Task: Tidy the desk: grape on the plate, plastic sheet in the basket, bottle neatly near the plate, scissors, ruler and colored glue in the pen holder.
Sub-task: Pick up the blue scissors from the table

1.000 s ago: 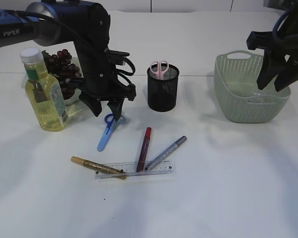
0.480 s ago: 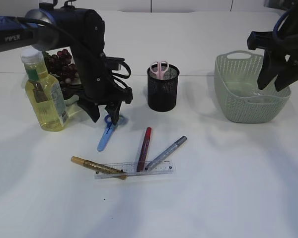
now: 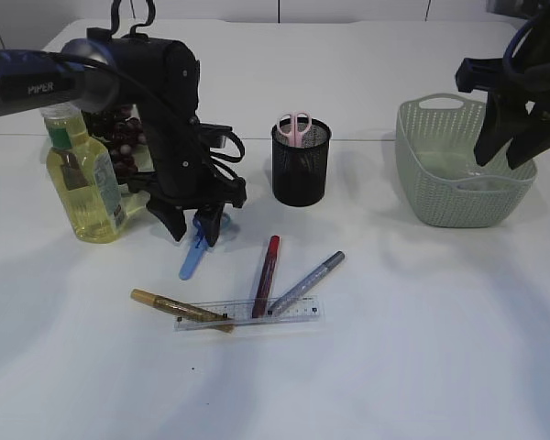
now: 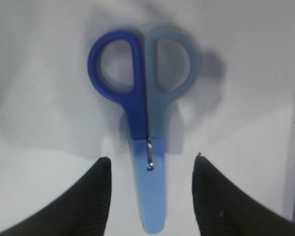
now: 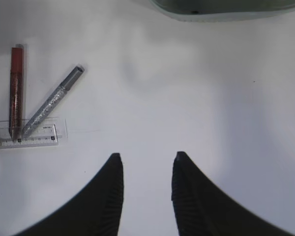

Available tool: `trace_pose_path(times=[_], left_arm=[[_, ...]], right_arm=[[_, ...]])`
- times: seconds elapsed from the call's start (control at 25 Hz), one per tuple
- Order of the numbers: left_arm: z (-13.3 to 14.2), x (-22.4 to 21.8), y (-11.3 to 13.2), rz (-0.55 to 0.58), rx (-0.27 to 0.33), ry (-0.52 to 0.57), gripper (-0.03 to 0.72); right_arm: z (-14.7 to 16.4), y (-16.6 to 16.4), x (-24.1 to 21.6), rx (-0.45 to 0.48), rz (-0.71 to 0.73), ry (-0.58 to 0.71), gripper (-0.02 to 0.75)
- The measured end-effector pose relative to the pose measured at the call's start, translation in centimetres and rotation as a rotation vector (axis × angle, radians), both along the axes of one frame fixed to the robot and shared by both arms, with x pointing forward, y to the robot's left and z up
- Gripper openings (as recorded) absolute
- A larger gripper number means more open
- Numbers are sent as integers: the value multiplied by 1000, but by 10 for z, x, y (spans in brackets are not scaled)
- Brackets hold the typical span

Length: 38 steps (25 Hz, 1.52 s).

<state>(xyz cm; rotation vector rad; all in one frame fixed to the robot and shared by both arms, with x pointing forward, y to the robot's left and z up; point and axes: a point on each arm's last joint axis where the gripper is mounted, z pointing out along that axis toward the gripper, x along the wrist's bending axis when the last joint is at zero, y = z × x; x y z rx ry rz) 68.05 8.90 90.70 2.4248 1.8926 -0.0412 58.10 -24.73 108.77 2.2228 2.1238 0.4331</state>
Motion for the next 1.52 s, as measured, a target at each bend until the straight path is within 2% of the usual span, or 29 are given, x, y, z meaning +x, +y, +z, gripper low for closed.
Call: trace_pose_path(times=[1.52], left_arm=[[-14,0,-2,-10,-11,32,365]], right_arm=[[0,0,0,0,2,-2,282]])
